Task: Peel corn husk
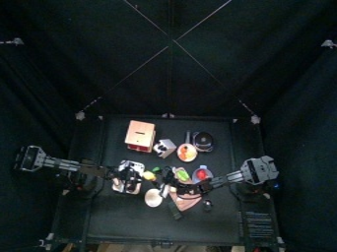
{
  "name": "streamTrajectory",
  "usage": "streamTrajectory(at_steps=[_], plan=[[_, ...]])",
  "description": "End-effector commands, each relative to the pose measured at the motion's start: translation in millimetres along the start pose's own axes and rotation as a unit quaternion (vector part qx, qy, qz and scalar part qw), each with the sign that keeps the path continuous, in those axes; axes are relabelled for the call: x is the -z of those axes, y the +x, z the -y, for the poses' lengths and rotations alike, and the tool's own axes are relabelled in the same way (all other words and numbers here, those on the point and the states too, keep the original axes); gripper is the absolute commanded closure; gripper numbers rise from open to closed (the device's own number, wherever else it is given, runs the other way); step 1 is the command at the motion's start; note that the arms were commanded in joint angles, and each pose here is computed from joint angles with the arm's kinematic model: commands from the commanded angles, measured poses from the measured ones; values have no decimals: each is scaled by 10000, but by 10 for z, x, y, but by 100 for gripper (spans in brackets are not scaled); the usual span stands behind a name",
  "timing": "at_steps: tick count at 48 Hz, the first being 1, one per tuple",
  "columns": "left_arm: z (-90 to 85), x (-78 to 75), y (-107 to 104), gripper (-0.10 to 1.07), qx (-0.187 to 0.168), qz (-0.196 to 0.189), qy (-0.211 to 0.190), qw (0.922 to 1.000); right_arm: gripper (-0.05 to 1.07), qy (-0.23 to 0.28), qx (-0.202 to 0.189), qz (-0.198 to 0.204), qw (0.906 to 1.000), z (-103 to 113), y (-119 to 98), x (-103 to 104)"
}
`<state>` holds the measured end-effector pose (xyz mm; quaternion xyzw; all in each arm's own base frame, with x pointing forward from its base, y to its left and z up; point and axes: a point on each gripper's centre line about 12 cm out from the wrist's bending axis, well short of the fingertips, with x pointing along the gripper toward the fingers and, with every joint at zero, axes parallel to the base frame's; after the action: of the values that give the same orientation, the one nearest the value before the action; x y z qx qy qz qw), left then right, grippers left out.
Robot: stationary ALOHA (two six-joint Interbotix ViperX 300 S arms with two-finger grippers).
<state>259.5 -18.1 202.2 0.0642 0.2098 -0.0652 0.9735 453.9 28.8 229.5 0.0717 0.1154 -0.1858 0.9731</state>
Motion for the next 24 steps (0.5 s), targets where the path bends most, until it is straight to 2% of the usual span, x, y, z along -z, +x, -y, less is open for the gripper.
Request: streamTrajectory(at_steps=[1,8,20,24], plan=[[-18,-69,-4,41,-22,126,-19,9999,46,162,3,275,9995,3,-104,-228],[-22,-73,-1,37,-27,133,-22,9999,46,166,20,271,9995,13,-101,-224],[-48,-83,-1,12,-71,144,-55,9999,46,161,11,276,9995,7,-108,-229],[-75,-81,-2,9,-118,146,-69,9998,46,161,11,276,9995,7,-108,-229]])
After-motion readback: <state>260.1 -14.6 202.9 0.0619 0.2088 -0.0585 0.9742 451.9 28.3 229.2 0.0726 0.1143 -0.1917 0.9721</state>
